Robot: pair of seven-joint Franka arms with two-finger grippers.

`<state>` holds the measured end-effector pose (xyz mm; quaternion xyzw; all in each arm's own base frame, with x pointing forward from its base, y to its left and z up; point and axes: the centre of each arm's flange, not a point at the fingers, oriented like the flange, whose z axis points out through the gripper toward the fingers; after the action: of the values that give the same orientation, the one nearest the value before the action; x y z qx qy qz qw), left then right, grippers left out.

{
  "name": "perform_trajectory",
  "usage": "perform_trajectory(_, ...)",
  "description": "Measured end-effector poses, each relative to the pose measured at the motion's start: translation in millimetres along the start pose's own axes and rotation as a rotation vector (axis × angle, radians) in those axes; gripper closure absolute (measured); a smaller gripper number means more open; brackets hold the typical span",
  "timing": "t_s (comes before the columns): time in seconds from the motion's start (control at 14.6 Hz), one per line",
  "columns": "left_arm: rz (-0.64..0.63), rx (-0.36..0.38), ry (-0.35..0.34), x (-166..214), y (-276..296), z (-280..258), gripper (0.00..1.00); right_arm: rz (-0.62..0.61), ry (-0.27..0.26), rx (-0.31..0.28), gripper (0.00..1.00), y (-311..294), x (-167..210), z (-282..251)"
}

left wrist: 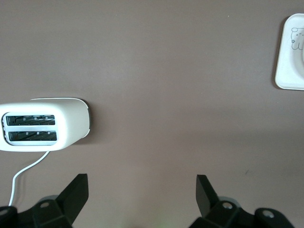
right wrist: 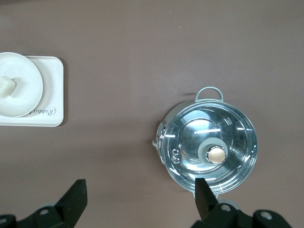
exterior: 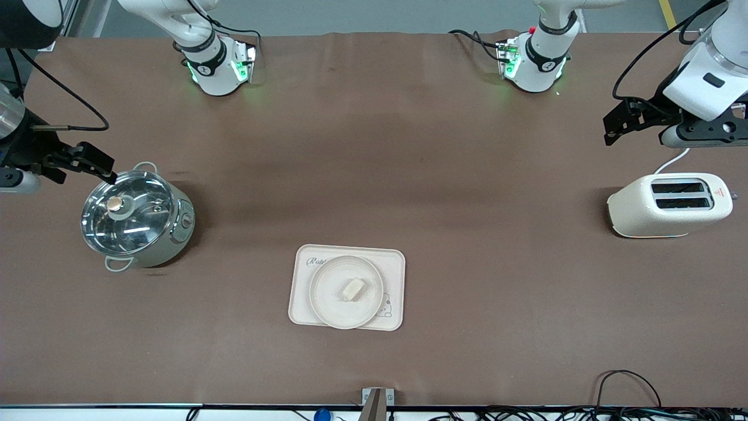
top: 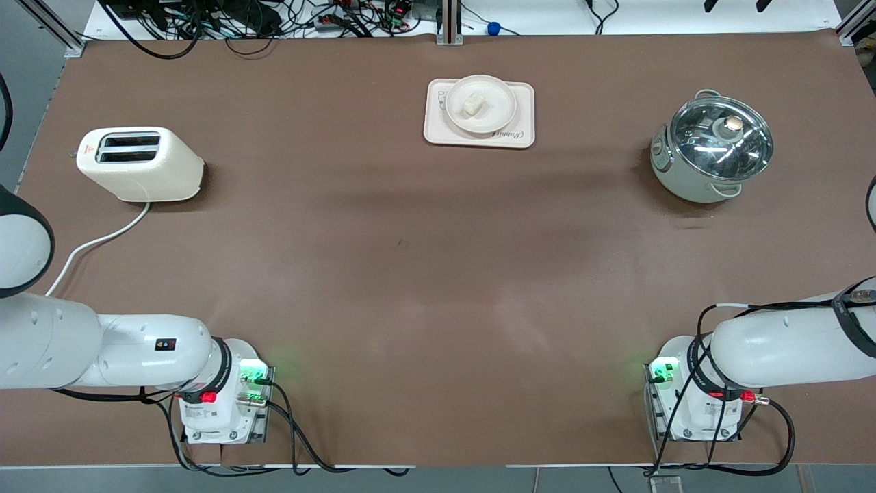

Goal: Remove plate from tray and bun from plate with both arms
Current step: 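Move the right gripper over the pot to the white plate's rim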

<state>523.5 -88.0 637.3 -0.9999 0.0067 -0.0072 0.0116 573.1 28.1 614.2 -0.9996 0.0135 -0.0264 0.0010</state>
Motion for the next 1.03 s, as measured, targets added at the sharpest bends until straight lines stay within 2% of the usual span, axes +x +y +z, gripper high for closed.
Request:
perform_trajectory(0.27, 0.0, 0.0, -0.003, 2, 0, 3, 0.0, -0.007, -0.014, 0.0, 0.0, -4, 0, 5)
perform_trajectory(0.48, 0.0, -0.001, -0.008, 4, 0, 5, 0.0, -0.011, -0.05, -0.002, 0.0, -7, 4, 21)
perform_trajectory(0.62, 0.0, -0.001, -0.009, 4, 0, 6, 0.0, -0.011, -0.058, 0.026, 0.0, -26, 7, 30)
perform_trajectory(0.82, -0.005, -0.001, -0.009, 5, -3, 7, 0.0, 0.088, 0.013, 0.1, 0.0, -101, 22, 54)
perform_trajectory(1.03, -0.011, -0.002, -0.006, 6, -6, 6, 0.0, 0.126, 0.073, 0.138, 0.0, -194, 42, 134)
